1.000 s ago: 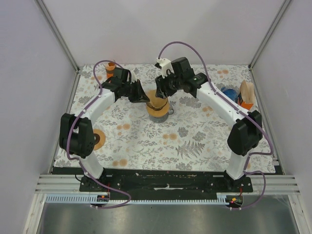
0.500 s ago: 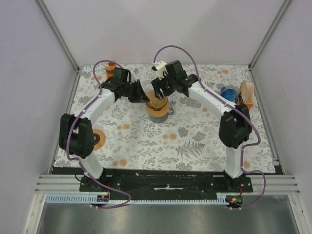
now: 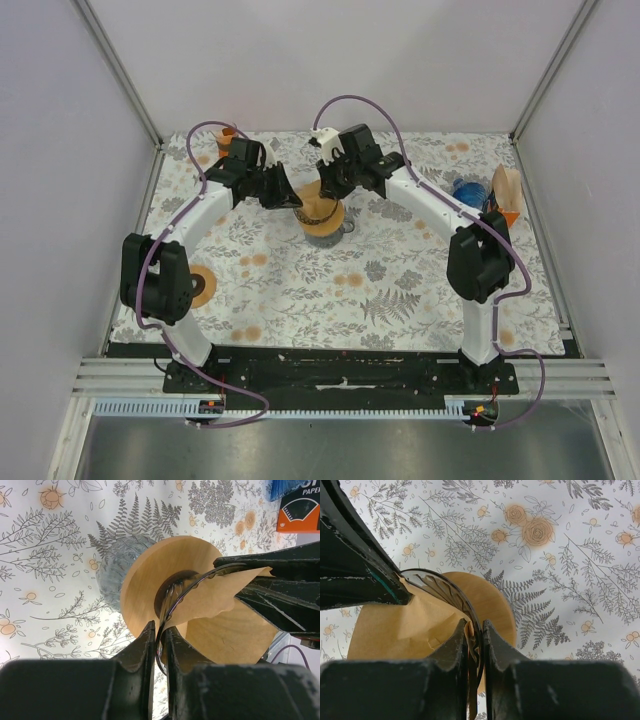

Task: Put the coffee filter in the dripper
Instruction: Adjust the coffee filter in the coffee dripper, then move the coffee server to the center of the board.

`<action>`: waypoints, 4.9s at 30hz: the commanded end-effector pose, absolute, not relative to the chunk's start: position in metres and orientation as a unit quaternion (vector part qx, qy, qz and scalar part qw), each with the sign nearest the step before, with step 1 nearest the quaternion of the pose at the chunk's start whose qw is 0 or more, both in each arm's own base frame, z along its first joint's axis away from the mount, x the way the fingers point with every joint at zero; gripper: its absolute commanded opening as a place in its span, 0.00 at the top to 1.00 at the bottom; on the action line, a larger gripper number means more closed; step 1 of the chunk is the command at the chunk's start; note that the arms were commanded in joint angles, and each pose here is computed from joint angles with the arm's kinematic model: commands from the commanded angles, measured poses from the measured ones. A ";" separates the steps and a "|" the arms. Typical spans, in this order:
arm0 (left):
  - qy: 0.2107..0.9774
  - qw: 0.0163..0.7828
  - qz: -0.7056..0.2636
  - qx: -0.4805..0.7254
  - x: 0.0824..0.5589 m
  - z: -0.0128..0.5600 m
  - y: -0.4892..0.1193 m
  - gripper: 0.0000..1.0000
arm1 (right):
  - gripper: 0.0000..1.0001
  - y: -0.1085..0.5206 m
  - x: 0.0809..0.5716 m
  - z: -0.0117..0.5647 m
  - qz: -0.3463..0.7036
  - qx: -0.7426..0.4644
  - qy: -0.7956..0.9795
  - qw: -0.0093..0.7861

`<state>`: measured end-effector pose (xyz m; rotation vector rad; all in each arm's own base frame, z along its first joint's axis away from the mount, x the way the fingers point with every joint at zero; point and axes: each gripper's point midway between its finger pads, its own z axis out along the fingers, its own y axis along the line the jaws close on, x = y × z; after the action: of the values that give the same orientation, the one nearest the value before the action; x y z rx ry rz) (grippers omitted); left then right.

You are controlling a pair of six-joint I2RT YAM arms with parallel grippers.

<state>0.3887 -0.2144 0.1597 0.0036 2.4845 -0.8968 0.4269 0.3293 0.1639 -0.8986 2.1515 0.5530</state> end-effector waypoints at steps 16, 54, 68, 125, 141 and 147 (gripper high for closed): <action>0.891 0.298 -0.336 0.071 0.391 0.204 -0.221 0.48 | 0.48 0.313 0.439 0.153 0.205 -0.347 0.838 0.368; 0.874 0.366 -0.298 0.116 0.405 0.252 -0.210 0.60 | 0.90 0.334 0.383 0.267 0.289 -0.358 0.780 0.424; 0.892 0.314 -0.324 0.020 0.396 0.208 -0.193 0.47 | 1.00 0.342 0.405 0.163 0.140 -0.337 0.877 0.314; 0.882 0.324 -0.341 0.016 0.405 0.220 -0.189 0.45 | 0.64 0.108 0.529 0.156 -0.023 -0.203 0.929 0.309; 0.880 0.326 -0.345 0.019 0.404 0.223 -0.189 0.45 | 0.91 0.102 0.524 0.187 -0.020 -0.205 0.918 0.339; 0.880 0.326 -0.344 0.019 0.403 0.223 -0.189 0.45 | 1.00 0.102 0.523 0.189 -0.015 -0.205 0.917 0.340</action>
<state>0.3994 -0.1877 0.1924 -0.0068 2.3930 -0.8798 0.5213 0.1022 0.1578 -0.5430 2.4635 -0.0553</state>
